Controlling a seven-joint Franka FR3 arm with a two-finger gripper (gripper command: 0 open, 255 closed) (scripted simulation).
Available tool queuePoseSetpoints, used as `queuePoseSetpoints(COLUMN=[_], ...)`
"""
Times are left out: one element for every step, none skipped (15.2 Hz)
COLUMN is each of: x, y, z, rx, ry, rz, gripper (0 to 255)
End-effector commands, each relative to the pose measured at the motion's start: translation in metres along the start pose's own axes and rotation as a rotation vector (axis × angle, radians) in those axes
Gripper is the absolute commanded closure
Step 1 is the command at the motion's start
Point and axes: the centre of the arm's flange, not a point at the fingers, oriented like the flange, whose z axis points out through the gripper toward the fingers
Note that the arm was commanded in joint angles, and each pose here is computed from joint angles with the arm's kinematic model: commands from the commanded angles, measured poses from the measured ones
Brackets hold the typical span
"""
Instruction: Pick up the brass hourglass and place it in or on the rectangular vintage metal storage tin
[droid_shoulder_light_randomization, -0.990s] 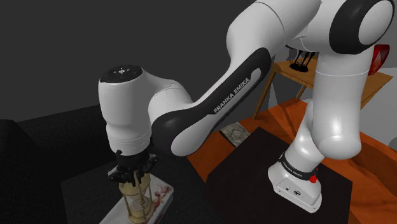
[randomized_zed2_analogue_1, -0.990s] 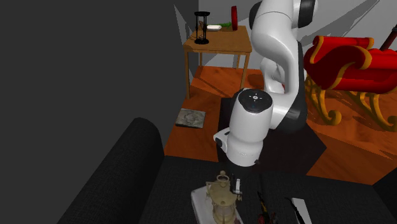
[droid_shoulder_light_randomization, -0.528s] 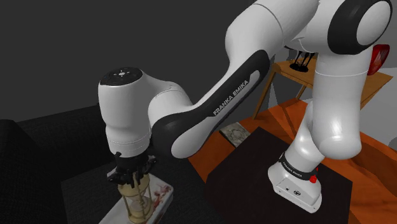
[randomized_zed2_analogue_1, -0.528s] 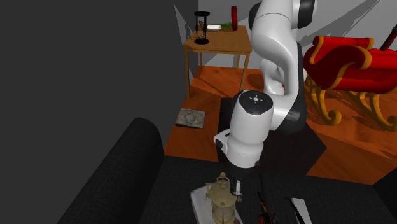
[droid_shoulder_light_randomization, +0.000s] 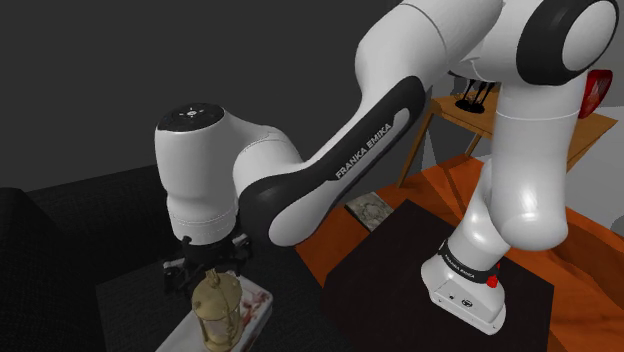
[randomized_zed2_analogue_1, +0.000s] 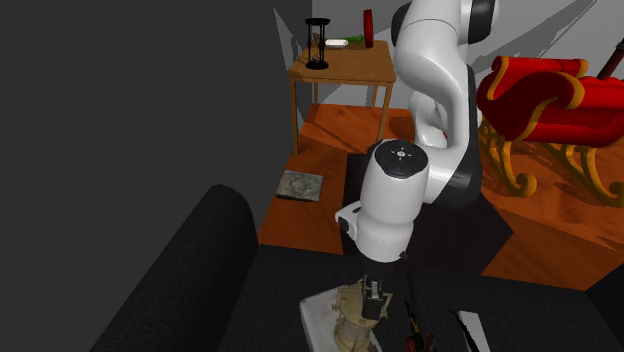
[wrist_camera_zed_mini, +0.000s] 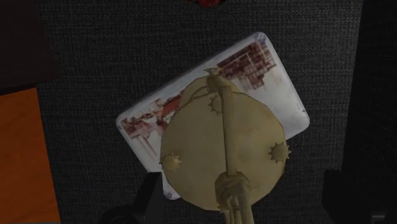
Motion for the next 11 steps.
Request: queuePoseSetpoints(x=[0.000, 0.000, 0.000, 0.000, 0.000, 0.000, 0.000, 0.000, 0.000, 0.000, 0.000], y=[0.000, 0.000, 0.000, 0.000, 0.000, 0.000, 0.000, 0.000, 0.000, 0.000, 0.000], z=[-0.020, -0.033, -0.043, -0.043, -0.043, -0.043, -0.043, -0.043, -0.043, -0.043, -0.043], rx=[-0.002, -0.002, -0.002, -0.002, -0.002, -0.002, -0.002, -0.002, -0.002, -0.002, -0.002], ry=[-0.001, -0.001, -0.001, -0.001, -0.001, -0.001, -0.001, -0.001, -0.001, -0.001, -0.001], rz=[0.000, 0.000, 0.000, 0.000, 0.000, 0.000, 0.000, 0.000, 0.000, 0.000, 0.000], gripper=[0, 0, 0, 0, 0, 0, 0, 0, 0, 0, 0])
